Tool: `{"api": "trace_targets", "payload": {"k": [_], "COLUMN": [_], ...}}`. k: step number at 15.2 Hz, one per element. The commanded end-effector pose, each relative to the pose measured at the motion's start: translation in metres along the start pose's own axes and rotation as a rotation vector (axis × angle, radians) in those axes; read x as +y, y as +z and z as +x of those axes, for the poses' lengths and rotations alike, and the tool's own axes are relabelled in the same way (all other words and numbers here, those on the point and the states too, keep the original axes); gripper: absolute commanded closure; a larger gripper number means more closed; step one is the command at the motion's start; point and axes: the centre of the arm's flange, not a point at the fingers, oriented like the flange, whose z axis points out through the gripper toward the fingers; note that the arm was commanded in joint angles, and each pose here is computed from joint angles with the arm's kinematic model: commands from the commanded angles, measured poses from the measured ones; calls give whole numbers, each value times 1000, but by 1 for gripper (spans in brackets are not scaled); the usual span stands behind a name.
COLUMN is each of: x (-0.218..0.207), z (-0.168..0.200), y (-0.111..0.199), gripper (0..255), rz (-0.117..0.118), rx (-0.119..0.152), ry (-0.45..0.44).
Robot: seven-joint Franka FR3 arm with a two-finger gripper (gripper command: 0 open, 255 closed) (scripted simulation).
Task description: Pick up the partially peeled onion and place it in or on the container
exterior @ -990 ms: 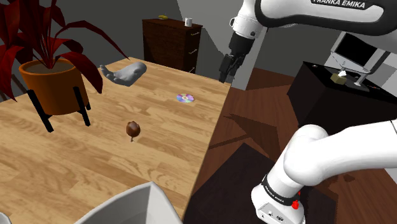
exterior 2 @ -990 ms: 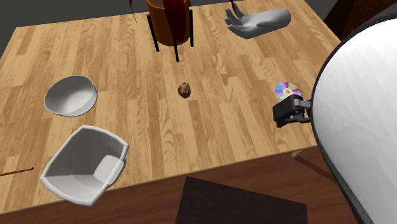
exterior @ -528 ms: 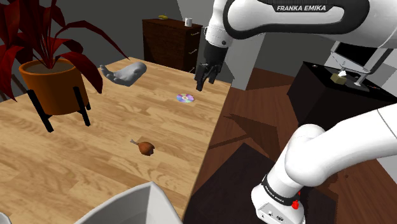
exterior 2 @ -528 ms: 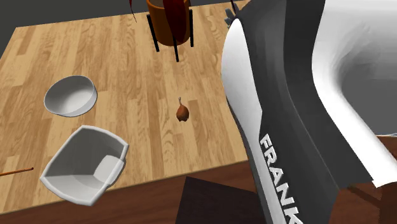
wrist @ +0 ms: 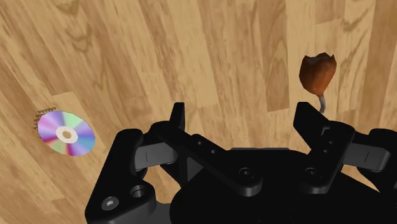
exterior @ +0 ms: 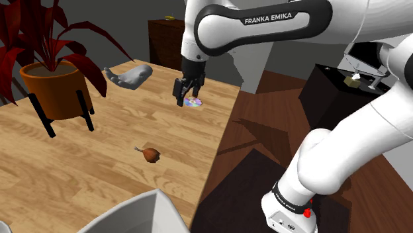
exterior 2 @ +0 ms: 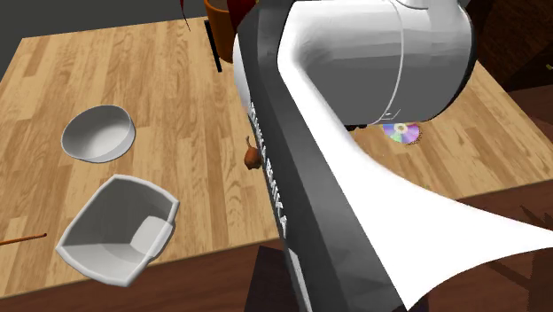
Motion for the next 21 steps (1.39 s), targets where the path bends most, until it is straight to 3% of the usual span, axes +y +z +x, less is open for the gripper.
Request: {"api": "trace_targets", "payload": {"k": [1,15,21], "x": [-17,-142,-144], "z": [18,125,123], "y": [12,103,129], "gripper": [0,0,0], "rz": [3,23,23], "rx": [-9,-72,-73], "ry": [-8,-67,-67]}}
